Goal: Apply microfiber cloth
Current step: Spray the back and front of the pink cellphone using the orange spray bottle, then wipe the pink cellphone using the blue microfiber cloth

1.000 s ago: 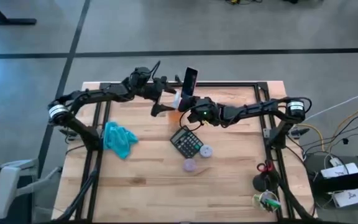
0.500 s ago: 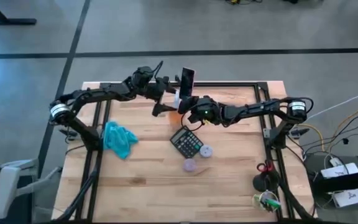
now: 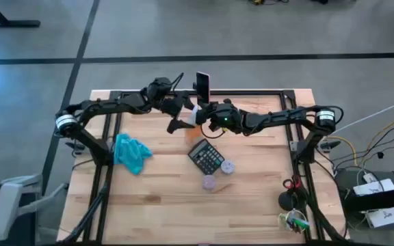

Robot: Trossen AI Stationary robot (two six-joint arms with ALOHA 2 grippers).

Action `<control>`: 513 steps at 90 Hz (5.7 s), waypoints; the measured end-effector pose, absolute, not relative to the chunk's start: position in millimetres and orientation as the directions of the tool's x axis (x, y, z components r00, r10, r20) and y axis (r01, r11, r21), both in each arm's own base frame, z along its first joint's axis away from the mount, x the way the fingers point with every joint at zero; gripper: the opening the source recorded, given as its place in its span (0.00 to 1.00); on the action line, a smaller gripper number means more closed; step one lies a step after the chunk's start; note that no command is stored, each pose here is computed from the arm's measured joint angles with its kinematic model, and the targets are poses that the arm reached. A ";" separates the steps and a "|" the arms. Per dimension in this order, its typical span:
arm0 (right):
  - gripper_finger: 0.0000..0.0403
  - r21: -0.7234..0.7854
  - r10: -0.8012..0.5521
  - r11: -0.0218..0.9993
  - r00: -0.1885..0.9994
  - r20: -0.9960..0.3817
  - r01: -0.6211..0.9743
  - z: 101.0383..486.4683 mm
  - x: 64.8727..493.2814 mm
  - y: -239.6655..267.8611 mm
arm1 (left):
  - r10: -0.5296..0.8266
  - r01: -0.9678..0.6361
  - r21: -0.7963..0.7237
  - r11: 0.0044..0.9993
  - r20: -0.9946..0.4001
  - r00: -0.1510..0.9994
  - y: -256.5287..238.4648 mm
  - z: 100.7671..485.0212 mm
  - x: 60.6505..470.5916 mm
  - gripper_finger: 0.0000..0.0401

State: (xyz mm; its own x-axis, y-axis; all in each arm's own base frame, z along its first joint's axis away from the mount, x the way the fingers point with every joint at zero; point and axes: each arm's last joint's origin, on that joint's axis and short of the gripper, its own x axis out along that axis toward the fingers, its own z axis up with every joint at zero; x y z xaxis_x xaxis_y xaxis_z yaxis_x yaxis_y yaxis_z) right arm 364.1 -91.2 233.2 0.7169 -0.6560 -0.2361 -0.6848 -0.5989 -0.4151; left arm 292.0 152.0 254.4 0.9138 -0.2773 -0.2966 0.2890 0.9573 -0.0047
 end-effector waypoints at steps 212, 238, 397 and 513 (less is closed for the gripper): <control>0.03 -0.443 -0.408 0.861 0.858 -0.311 0.249 211.6 370.6 -57.3 | 0.086 -0.153 -0.043 0.987 -0.664 0.743 136.8 276.8 220.7 0.87; 0.03 -0.501 -0.342 0.842 0.916 -0.209 0.200 208.5 380.5 -59.2 | 0.126 -0.375 -0.144 0.916 -0.784 0.608 90.3 252.9 198.5 0.87; 0.03 -0.290 -0.325 0.912 0.942 -0.083 0.289 183.9 397.3 -54.6 | 0.317 -0.525 0.290 0.800 -0.947 -0.039 6.5 147.5 179.6 0.87; 0.03 -0.026 -0.158 0.987 0.985 -0.069 0.157 182.1 437.7 -53.3 | 0.426 -0.544 0.149 0.825 -0.797 0.427 -1.7 122.2 208.6 0.87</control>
State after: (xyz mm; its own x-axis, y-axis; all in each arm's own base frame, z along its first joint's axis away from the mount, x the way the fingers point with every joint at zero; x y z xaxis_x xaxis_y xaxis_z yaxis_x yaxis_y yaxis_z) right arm 437.7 -53.3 182.1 0.9850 -0.1584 -0.0690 0.1570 0.9873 -0.0260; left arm 208.6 -1.7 122.2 0.4272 0.4261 -0.7975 -0.5444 0.8254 0.1494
